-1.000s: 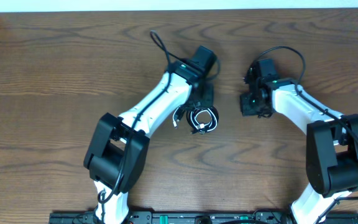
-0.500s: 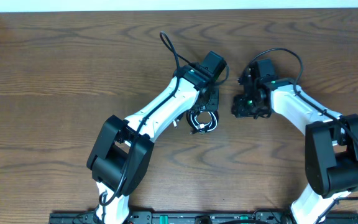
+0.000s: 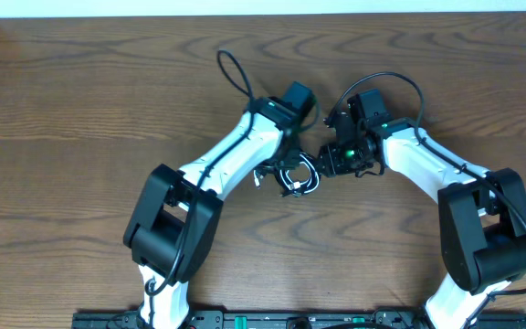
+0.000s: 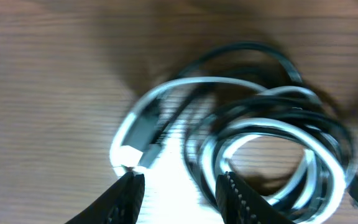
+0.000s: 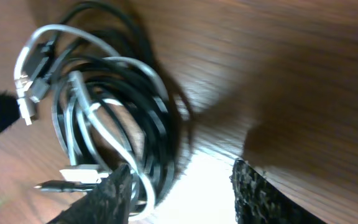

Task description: Untangle cables

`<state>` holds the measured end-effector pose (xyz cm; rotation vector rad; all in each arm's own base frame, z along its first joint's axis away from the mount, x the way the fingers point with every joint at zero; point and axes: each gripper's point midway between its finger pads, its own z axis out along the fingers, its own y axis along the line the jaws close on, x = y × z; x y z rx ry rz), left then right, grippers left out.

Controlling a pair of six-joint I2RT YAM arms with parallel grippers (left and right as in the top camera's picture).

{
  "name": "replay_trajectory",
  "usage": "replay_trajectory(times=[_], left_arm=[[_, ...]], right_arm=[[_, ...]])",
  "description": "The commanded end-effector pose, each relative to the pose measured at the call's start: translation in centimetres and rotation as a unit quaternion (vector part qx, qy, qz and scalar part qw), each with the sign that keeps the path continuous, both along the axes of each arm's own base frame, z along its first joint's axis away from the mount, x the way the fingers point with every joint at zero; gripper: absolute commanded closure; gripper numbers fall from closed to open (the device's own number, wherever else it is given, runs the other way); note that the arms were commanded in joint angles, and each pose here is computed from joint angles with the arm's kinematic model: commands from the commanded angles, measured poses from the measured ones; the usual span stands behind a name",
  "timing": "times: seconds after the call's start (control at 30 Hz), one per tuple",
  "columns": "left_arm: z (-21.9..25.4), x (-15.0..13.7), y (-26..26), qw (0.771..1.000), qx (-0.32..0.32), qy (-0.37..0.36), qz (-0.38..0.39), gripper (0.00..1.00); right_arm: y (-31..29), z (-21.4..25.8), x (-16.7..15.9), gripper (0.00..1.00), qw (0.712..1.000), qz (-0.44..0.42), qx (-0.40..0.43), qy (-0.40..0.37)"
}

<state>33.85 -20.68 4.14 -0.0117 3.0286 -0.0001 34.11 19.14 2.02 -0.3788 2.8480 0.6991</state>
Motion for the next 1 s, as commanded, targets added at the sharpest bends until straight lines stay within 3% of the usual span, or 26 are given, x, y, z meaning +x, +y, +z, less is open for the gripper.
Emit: replay_trajectory(times=[0.0,0.3,0.43,0.57,0.97], left_arm=[[-0.7,-0.1,1.7,1.0,0.006,0.026,0.002,0.57],[-0.1,-0.3,0.9,0.986,-0.135,0.089,-0.026,0.57],[-0.1,0.4,1.7,0.987,-0.137,0.08,-0.022,0.57],[0.0,0.8,1.5,0.987,-0.141,0.072,-0.024,0.57],[0.0,0.9,1.4,0.987,-0.142,0.07,-0.024,0.57]], right_arm=[[1.6,1.4,-0.1,0.5,0.999,0.026,0.03,-0.016],[3.2,1.9,0.7,0.42,0.993,0.086,0.026,-0.078],[3.1,1.1,0.4,0.42,0.992,0.094,0.004,-0.082],[2.8,1.0,0.8,0.55,0.992,0.09,-0.004,-0.09],[3.3,0.4,0.6,0.5,0.982,0.15,0.001,-0.114]])
